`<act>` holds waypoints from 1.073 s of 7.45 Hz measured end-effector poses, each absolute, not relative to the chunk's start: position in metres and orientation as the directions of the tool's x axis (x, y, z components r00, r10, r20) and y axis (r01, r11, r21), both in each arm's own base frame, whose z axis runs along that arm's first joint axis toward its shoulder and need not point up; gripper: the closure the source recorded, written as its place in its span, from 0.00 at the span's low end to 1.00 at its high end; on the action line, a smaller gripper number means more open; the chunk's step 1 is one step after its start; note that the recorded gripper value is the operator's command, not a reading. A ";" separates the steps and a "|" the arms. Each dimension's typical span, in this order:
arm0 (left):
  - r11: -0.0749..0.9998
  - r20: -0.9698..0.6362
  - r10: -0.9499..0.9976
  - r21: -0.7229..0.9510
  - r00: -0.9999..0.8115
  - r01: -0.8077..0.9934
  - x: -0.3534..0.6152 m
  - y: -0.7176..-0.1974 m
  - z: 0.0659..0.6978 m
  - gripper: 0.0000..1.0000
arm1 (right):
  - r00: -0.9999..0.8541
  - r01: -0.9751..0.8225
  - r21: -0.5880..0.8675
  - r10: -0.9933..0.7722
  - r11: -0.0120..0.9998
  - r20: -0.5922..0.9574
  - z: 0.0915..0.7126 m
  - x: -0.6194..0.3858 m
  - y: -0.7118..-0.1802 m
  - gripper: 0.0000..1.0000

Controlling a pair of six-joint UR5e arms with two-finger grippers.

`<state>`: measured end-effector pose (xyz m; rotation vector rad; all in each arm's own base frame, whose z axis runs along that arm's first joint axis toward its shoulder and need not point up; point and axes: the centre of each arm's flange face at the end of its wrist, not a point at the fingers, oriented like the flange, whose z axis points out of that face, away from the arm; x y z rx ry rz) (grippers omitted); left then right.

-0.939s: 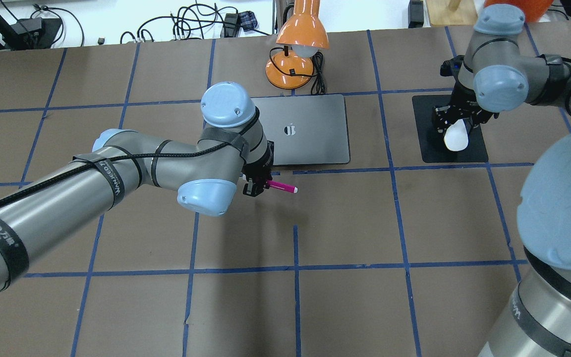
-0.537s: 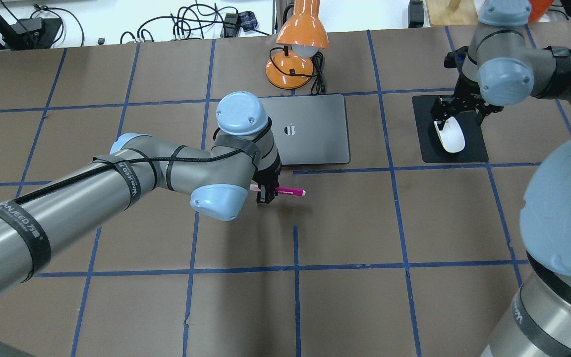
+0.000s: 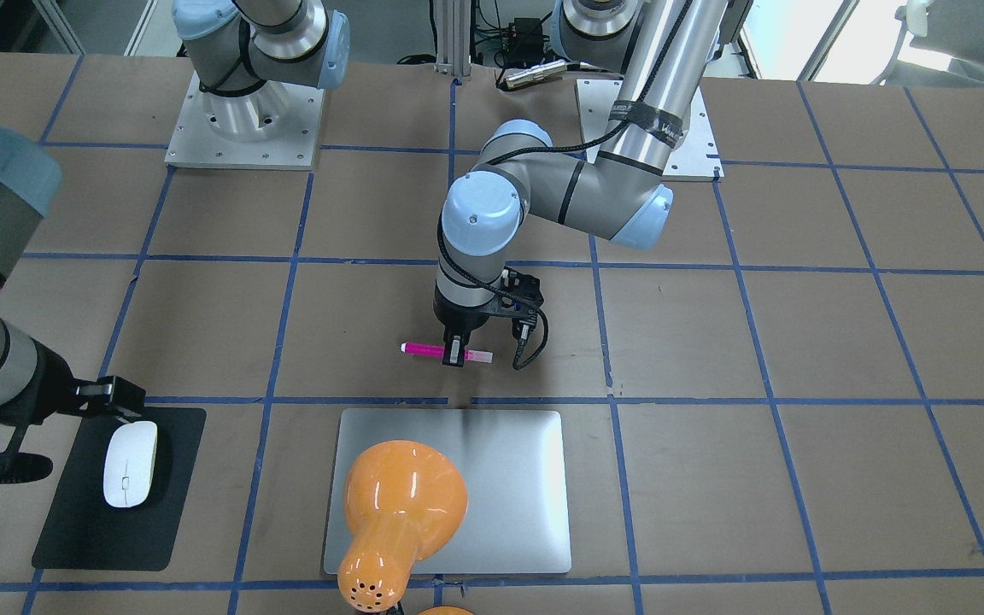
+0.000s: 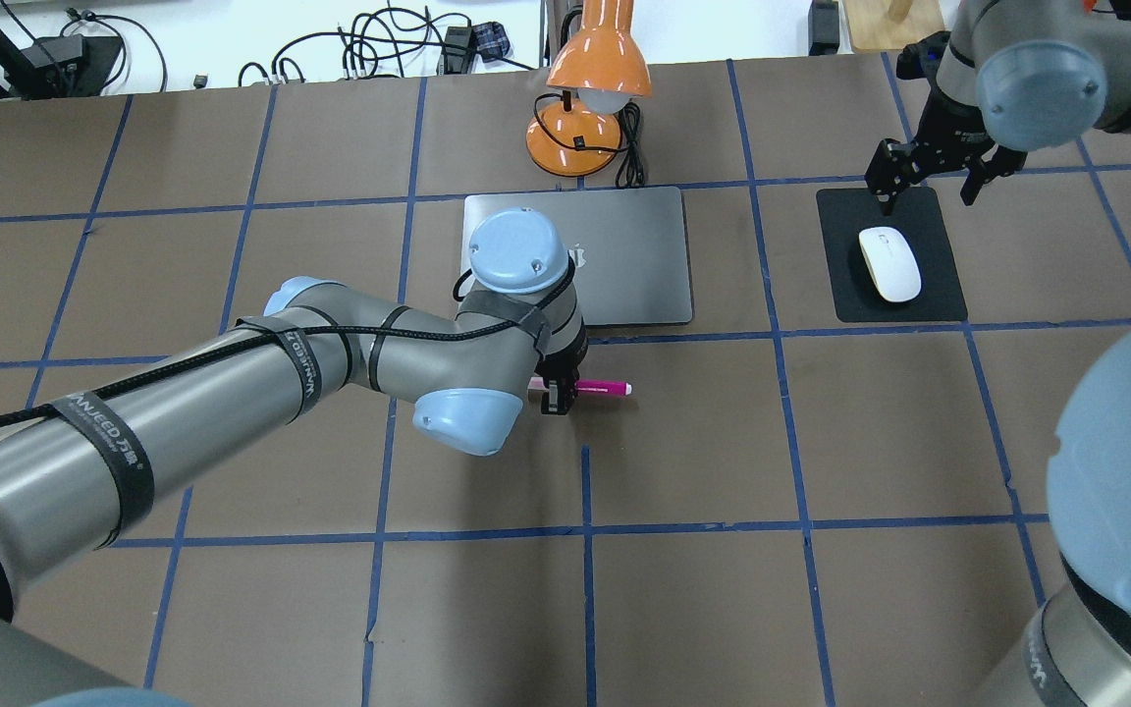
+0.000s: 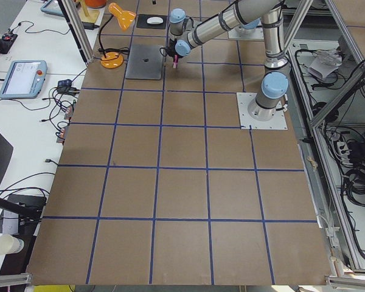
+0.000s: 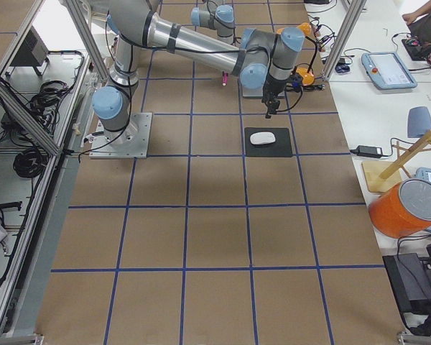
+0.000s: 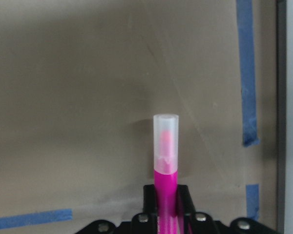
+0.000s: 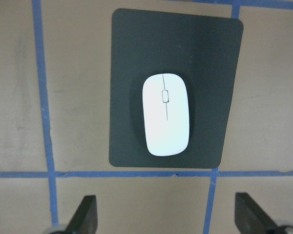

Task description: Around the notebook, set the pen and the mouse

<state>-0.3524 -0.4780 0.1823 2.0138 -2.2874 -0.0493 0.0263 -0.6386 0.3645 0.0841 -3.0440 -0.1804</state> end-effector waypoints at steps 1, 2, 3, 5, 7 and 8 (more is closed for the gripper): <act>0.128 0.043 -0.991 0.089 -0.124 -0.988 -0.353 -0.477 0.180 0.00 | -0.994 -0.056 0.121 -0.067 0.991 0.089 0.393 0.051 -0.619 0.00; 0.128 0.036 -0.991 0.091 -0.125 -0.988 -0.353 -0.476 0.178 0.00 | -0.992 -0.068 0.109 -0.078 0.992 0.095 0.421 0.081 -0.597 0.00; 0.134 0.035 -0.991 0.094 -0.131 -0.987 -0.353 -0.476 0.179 0.00 | -0.993 -0.083 0.100 -0.091 0.991 0.080 0.447 0.111 -0.572 0.00; 0.160 0.035 -0.987 0.128 -0.157 -0.979 -0.352 -0.473 0.190 0.00 | -0.998 -0.061 0.075 -0.060 0.995 -0.007 0.484 0.145 -0.536 0.00; 0.275 0.013 -0.961 0.164 -0.277 -0.947 -0.343 -0.467 0.215 0.00 | -0.999 -0.039 0.073 -0.041 0.997 0.026 0.493 0.140 -0.528 0.00; 0.379 0.001 -0.923 0.173 -0.385 -0.909 -0.329 -0.465 0.232 0.00 | -0.998 -0.027 0.064 -0.031 0.998 0.051 0.496 0.139 -0.526 0.00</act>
